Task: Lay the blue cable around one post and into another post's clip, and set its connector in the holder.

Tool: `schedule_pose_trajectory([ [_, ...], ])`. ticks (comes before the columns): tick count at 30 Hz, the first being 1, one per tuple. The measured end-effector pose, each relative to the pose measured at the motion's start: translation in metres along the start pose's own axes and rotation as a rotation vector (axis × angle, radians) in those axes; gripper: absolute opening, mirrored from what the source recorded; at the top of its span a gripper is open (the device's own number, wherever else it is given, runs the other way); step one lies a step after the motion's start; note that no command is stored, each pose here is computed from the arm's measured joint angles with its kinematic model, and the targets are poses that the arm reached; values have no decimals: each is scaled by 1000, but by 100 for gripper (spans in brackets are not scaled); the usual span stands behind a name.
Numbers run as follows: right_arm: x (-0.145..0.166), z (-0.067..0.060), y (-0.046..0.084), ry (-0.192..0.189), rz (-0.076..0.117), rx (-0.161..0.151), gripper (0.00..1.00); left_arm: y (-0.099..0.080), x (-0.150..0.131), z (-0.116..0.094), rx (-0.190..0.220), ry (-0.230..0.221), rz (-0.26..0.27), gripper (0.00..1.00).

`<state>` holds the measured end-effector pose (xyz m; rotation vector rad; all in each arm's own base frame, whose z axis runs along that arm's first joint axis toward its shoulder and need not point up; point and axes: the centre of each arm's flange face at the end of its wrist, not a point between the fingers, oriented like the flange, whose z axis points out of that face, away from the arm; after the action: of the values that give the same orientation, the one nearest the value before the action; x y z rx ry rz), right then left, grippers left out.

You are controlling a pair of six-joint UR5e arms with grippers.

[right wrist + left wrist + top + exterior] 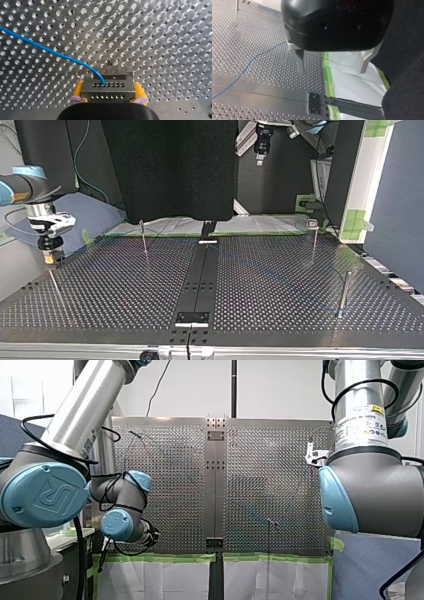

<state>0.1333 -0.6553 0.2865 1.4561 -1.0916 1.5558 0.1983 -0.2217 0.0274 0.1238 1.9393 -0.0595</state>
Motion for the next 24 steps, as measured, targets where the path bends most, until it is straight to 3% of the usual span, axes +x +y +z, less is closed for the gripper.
schedule_pose_trajectory([
  [24, 1, 12, 10, -19, -12, 20, 0, 1, -1, 1, -2, -2, 2, 100],
])
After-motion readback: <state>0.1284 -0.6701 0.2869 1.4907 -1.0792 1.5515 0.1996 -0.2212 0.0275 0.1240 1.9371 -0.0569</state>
